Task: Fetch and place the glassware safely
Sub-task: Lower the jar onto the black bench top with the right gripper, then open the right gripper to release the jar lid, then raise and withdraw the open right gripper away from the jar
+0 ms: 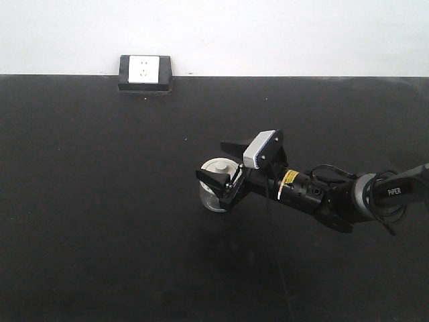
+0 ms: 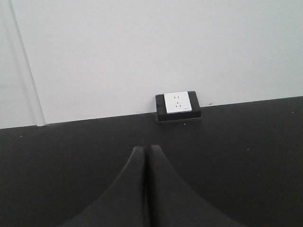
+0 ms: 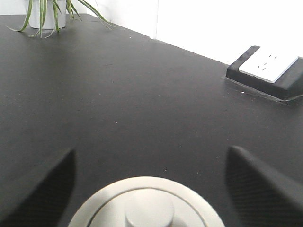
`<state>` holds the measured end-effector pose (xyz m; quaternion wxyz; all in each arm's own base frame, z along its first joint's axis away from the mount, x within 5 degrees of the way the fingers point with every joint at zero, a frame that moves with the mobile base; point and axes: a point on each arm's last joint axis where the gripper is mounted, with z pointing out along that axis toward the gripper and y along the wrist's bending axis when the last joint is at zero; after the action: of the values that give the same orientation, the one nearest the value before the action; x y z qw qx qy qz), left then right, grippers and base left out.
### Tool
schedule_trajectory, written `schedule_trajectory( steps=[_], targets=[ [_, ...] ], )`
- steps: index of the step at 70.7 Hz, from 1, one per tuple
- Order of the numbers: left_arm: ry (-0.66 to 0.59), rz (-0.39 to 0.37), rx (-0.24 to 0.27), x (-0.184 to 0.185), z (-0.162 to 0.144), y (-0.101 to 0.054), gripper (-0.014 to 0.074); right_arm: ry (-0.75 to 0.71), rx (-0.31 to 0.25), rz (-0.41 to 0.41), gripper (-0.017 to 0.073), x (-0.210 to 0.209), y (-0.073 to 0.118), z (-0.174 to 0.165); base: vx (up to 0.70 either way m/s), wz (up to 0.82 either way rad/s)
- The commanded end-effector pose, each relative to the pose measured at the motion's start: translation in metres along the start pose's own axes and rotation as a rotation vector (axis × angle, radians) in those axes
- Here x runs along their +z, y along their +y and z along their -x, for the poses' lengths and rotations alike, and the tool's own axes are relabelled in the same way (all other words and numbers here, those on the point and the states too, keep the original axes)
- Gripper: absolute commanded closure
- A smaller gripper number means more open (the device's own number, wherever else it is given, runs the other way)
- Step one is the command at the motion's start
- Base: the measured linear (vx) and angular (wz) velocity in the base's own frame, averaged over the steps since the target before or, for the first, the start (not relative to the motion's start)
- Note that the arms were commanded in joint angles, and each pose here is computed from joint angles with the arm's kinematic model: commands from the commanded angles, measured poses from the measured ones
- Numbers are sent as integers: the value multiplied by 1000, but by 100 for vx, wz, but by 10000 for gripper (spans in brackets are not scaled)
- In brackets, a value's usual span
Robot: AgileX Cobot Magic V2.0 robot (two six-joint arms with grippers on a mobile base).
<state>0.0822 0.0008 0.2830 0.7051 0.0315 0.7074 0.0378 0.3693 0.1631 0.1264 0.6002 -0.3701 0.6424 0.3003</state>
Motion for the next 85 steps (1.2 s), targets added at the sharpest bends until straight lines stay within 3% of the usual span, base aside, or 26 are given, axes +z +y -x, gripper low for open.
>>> schedule_trajectory(
  steps=[1, 15, 37, 51, 62, 73, 85],
  targets=[
    [-87, -7, -16, 0, 14, 0, 601, -137, -49, -11, -143, -2, -5, 33, 0, 0],
    [-87, -7, -16, 0, 14, 0, 601, -156, -50, -22, -118, -3, -6, 42, 0, 0],
    [-87, -7, -16, 0, 14, 0, 601, -175, -105, -62, -24, -14, -6, 83, 0, 0],
    [-87, -7, -16, 0, 14, 0, 601, -176, -36, -104, 28, -26, -5, 120, 0, 0],
    [-87, -7, -16, 0, 14, 0, 601, -123, 13, -185, 95, -40, -6, 146, 0, 0],
    [-87, -7, -16, 0, 14, 0, 601, -39, 51, -324, 249, -61, -6, 172, 0, 0],
    [-87, -7, -16, 0, 14, 0, 601, 45, 79, -490, 568, -89, -5, 196, 0, 0]
  ],
)
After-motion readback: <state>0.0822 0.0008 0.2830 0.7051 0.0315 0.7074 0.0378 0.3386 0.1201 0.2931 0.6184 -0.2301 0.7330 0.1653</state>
